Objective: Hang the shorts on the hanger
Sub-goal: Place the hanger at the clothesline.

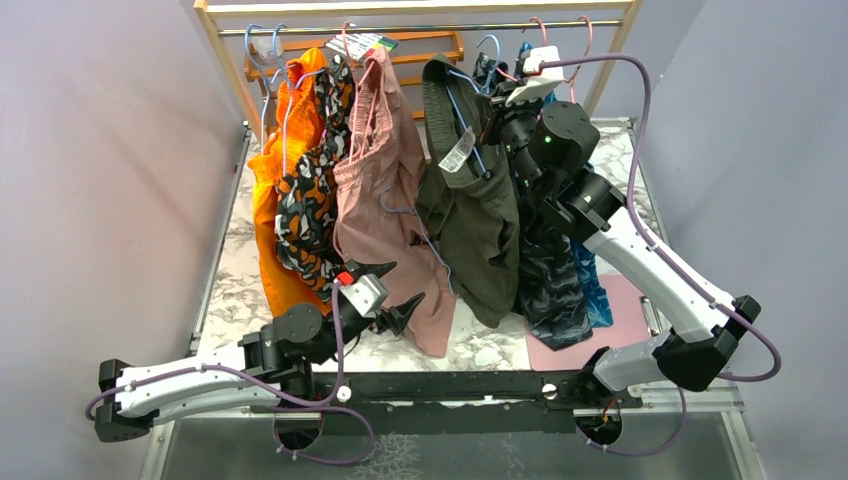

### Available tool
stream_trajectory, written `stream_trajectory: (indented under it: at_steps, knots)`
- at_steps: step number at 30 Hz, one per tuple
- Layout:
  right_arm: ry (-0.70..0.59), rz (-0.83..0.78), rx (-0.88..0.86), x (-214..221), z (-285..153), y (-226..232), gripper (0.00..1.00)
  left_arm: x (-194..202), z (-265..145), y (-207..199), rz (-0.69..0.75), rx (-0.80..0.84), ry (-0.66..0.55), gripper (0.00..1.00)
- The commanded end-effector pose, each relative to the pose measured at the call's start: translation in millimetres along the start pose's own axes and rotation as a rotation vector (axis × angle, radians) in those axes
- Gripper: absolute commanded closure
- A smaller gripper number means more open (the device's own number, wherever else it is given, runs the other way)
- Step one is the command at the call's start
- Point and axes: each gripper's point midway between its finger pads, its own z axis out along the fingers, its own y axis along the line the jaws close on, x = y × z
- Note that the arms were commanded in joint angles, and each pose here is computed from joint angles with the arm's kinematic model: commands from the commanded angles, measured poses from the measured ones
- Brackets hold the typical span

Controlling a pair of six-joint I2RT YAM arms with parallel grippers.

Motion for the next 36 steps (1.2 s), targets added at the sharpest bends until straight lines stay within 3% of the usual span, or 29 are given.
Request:
stream_trajectory:
  at_steps: [1, 7, 18, 36]
  knots:
    - [-0.181, 0.102, 0.033, -54.0, -7.0, -9.2, 0.99, -7.0, 0.0, -4.3, -0.043, 0.021, -0.072, 0.23]
    - [-0.253, 0.115, 0.048, -77.9, -9.0, -12.8, 0.99, -0.8, 2.8, -7.8, -0.033, 0.033, -0.043, 0.23]
    - [-0.265, 0.085, 0.072, -83.8, 6.5, -13.8, 0.99, -0.9, 2.2, -6.3, -0.036, 0.025, -0.042, 0.23]
    - [-0.119, 0.046, 0.049, -39.2, 31.4, -5.4, 0.99, 3.7, 4.6, -8.4, -0.025, 0.03, -0.021, 0.23]
